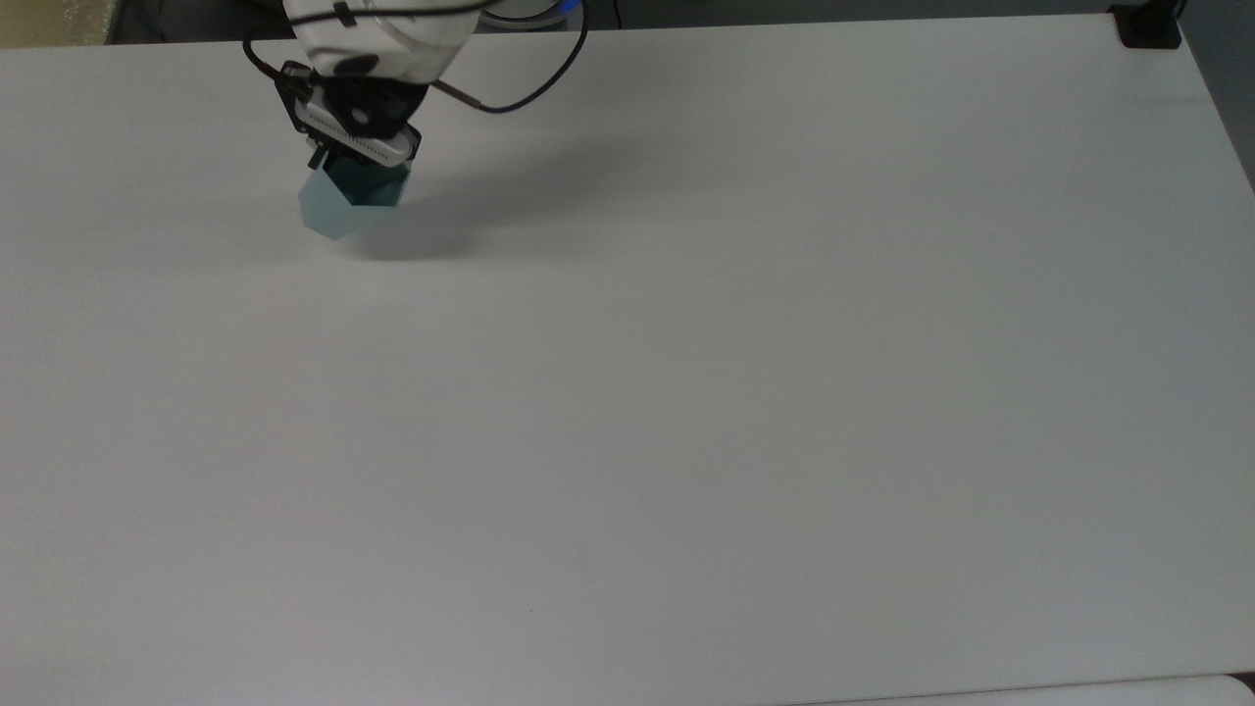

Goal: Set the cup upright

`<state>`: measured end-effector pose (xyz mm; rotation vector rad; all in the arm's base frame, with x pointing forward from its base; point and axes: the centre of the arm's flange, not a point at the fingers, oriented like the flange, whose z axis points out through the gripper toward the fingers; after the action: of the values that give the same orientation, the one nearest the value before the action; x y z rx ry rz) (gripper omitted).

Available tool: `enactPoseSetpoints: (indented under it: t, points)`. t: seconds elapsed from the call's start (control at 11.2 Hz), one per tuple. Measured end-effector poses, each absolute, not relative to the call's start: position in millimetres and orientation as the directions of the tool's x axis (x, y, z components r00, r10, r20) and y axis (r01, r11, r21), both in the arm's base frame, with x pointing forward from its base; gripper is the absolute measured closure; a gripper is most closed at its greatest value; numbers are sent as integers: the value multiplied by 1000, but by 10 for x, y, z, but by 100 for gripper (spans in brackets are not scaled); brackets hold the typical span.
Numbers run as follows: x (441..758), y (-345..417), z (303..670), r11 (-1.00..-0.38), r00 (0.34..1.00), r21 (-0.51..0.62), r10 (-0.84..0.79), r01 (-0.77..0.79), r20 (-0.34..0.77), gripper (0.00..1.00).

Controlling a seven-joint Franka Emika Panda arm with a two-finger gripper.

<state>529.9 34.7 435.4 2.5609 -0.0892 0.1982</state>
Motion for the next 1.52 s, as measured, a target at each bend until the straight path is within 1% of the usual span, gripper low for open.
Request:
enactPoseSetpoints:
  t: [0.09, 0.18, 0.36, 0.54, 0.72, 0.81, 0.9, 1.08, 1.26, 1.52]
  points:
    - [5290, 362, 4450, -873, 981, 469, -50, -133, 185, 96]
    - [5296, 394, 4522, -910, 974, 380, -93, -168, 208, 96]
    - [5276, 431, 4639, -951, 965, 228, -164, -210, 205, 96]
    - [5232, 450, 4738, -970, 963, 81, -214, -230, 166, 96]
    - [5223, 484, 4721, -968, 957, 4, -248, -252, 149, 96]
    - [5243, 517, 4656, -965, 951, -32, -262, -260, 164, 96]
    - [5276, 555, 4547, -961, 945, -62, -276, -269, 173, 96]
    - [5354, 660, 4272, -956, 943, -83, -292, -282, 162, 96]
    - [5393, 782, 4030, -960, 950, -63, -280, -273, 137, 96]
    - [5395, 867, 3926, -964, 956, -51, -267, -263, 124, 96]
